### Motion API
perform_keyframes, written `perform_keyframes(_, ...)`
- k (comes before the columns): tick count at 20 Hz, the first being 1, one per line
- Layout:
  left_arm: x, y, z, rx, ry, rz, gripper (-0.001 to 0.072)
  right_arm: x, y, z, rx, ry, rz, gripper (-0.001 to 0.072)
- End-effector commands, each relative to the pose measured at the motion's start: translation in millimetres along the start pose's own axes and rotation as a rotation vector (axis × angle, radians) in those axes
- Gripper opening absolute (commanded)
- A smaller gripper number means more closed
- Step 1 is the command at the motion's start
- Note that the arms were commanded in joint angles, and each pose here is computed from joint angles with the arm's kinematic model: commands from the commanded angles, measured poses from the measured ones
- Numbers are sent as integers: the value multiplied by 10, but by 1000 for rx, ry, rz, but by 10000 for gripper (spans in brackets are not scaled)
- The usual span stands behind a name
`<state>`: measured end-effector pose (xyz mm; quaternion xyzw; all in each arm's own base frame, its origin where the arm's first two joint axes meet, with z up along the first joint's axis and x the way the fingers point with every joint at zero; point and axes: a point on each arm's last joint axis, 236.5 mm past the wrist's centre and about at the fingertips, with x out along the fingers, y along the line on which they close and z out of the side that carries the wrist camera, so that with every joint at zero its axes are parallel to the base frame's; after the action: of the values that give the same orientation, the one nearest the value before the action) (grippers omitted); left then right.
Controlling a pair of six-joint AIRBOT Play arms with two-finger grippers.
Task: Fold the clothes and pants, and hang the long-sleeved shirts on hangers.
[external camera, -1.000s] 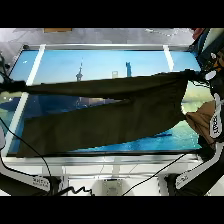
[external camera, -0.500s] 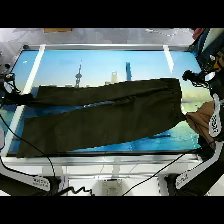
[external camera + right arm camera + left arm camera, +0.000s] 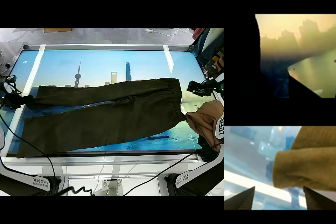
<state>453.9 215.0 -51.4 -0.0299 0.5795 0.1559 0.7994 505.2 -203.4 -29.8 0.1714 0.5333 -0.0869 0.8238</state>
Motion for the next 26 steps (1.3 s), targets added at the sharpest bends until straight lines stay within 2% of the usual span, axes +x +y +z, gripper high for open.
perform_keyframes(1,-157,0,-101,0,42,-2,686,-168,-82,-471,-35,194,28,121)
perform_keyframes(2,-266,15,-71,-2,25,1,601,-245,-52,-529,-57,218,39,65)
perform_keyframes(3,-402,51,-25,-6,-3,8,547,-333,-29,-584,-75,240,45,64)
perform_keyframes(4,-542,107,17,-9,-30,21,460,-437,3,-610,-91,248,50,37)
perform_keyframes(6,-794,202,36,-18,-61,41,86,-670,68,-600,-101,220,48,23)
perform_keyframes(7,-895,239,44,-22,-77,46,19,-798,106,-626,-114,208,49,22)
perform_keyframes(10,-986,327,-61,-57,-52,41,16,-1009,219,-1197,-212,314,106,21)
perform_keyframes(12,-974,314,-209,-59,11,34,16,-1029,191,-1691,-134,368,146,21)
perform_keyframes(16,-987,242,-366,43,78,1,16,-994,326,-2062,105,152,275,29)
perform_keyframes(17,-990,234,-407,53,95,-3,16,-920,304,-2098,193,98,272,166)
perform_keyframes(18,-993,232,-439,52,108,-6,16,-821,279,-2124,294,55,267,431)
perform_keyframes(19,-998,228,-481,55,126,-8,17,-702,282,-2147,365,21,272,492)
perform_keyframes(20,-1007,218,-552,69,155,-18,19,-593,268,-2159,424,-8,276,492)
perform_keyframes(21,-1018,194,-632,91,188,-35,124,-486,239,-2171,488,-35,277,493)
perform_keyframes(22,-1028,158,-688,98,209,-59,415,-377,174,-2182,546,-61,262,493)
perform_keyframes(23,-1033,126,-717,85,218,-84,523,-284,107,-2179,600,-84,250,493)
perform_keyframes(26,-1057,120,-829,29,253,-149,521,-98,-50,-2051,700,-148,237,492)
